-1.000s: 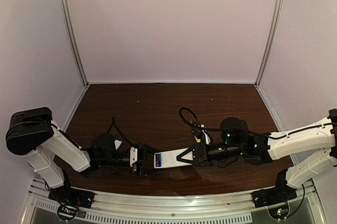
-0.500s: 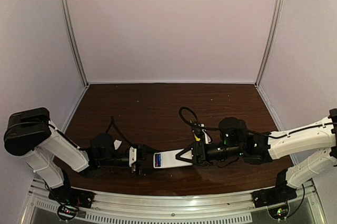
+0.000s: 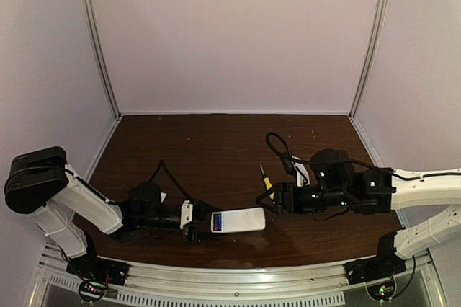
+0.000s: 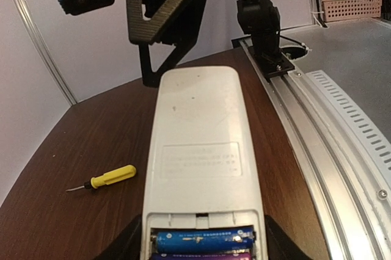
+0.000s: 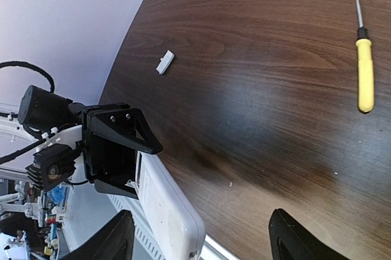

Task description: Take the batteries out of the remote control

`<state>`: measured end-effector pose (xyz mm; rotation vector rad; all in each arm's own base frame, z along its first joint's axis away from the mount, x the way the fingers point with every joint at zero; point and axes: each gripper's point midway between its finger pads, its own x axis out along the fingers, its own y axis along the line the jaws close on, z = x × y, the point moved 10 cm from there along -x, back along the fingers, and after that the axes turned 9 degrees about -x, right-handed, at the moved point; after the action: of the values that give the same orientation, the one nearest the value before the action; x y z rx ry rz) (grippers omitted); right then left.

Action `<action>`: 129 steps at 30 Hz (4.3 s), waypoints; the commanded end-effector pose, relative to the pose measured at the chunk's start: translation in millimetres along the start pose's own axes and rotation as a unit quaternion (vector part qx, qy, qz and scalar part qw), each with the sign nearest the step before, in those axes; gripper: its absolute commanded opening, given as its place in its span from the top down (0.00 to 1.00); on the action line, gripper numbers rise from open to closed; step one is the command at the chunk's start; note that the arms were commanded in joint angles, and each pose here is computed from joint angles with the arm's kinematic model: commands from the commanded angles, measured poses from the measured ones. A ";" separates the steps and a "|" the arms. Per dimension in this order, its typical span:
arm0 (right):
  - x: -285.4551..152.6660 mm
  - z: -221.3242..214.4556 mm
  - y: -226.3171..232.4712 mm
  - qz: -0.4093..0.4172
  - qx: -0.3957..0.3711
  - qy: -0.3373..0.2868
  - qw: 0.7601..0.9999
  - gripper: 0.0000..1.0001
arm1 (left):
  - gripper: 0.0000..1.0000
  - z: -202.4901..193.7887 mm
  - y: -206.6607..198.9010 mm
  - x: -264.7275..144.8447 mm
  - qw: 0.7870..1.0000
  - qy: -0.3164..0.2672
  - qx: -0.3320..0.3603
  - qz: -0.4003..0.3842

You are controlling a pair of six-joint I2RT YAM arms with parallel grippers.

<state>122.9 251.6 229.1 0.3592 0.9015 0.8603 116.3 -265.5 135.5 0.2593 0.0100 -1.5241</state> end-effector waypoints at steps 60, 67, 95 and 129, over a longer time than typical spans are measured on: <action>-3.5 6.3 -39.0 -0.211 -0.132 -0.051 0.967 0.23 | 0.03 -37.6 29.8 61.4 0.989 0.124 -0.080 0.031; 5.8 10.8 -53.2 -0.232 -0.128 -0.047 0.963 0.24 | 0.03 -7.9 31.8 33.2 0.989 0.084 -0.068 0.097; 92.6 45.6 -111.5 -0.235 -0.082 0.012 0.968 0.39 | 0.03 14.1 57.5 -37.7 0.965 -0.027 -0.134 0.226; 79.1 13.0 -98.2 -0.197 -0.099 0.092 0.971 0.59 | 0.29 -8.5 12.2 41.2 0.981 0.110 -0.102 -0.122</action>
<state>218.9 247.6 138.0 -0.0572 0.9770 0.5466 139.8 -290.7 132.7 0.2126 0.3210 -1.5957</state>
